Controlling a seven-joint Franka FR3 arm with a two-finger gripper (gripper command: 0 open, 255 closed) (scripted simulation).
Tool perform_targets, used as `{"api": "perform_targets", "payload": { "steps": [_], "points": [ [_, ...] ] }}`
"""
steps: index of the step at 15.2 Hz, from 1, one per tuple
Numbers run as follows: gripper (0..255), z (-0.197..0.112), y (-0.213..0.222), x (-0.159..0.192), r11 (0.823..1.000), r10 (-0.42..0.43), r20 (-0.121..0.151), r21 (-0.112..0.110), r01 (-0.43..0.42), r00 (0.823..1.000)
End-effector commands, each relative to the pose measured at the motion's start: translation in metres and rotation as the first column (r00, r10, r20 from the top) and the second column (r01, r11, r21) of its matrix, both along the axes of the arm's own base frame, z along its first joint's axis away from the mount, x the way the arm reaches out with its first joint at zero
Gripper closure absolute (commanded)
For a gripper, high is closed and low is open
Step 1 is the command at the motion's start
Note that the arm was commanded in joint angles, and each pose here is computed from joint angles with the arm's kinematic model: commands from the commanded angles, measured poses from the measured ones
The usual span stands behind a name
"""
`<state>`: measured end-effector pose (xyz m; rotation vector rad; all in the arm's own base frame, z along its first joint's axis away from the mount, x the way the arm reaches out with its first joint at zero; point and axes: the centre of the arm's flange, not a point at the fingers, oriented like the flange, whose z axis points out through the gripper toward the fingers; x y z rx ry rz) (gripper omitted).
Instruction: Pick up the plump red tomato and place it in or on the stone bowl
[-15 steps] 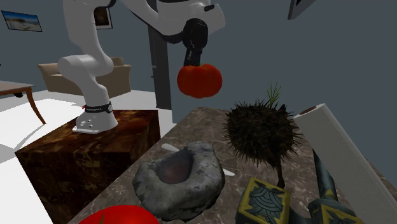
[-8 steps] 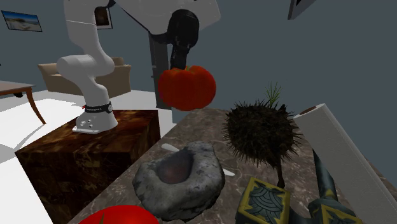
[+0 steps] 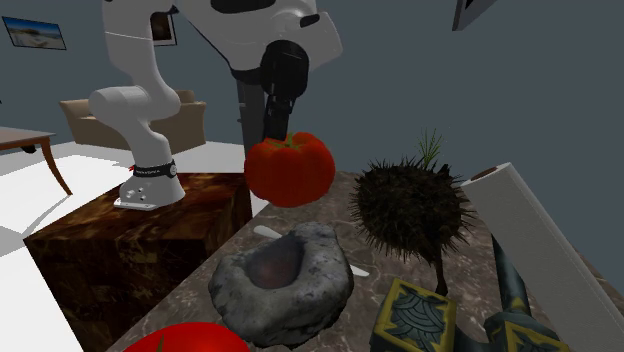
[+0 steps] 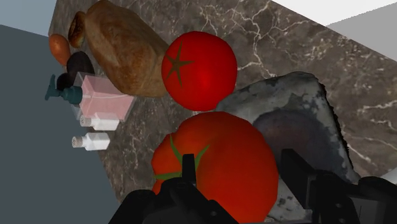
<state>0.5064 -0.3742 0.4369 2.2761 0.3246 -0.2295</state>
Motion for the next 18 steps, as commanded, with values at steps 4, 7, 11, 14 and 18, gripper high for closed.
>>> {"api": "perform_targets", "payload": {
  "steps": [4, 7, 11, 14, 18],
  "points": [
    [255, -0.026, 0.000, -0.001, 1.000, 0.000, 0.000, 0.000, 0.000, 1.000],
    [255, -0.042, 0.000, -0.001, 1.000, 0.000, 0.000, 0.000, 0.000, 1.000],
    [255, -0.048, 0.000, -0.001, 1.000, 0.000, 0.000, 0.000, 0.000, 1.000],
    [255, -0.048, 0.000, -0.001, 1.000, 0.000, 0.000, 0.000, 0.000, 1.000],
    [0, -0.048, 0.000, -0.001, 1.000, 0.000, 0.000, 0.000, 0.000, 1.000]
  ]
}}
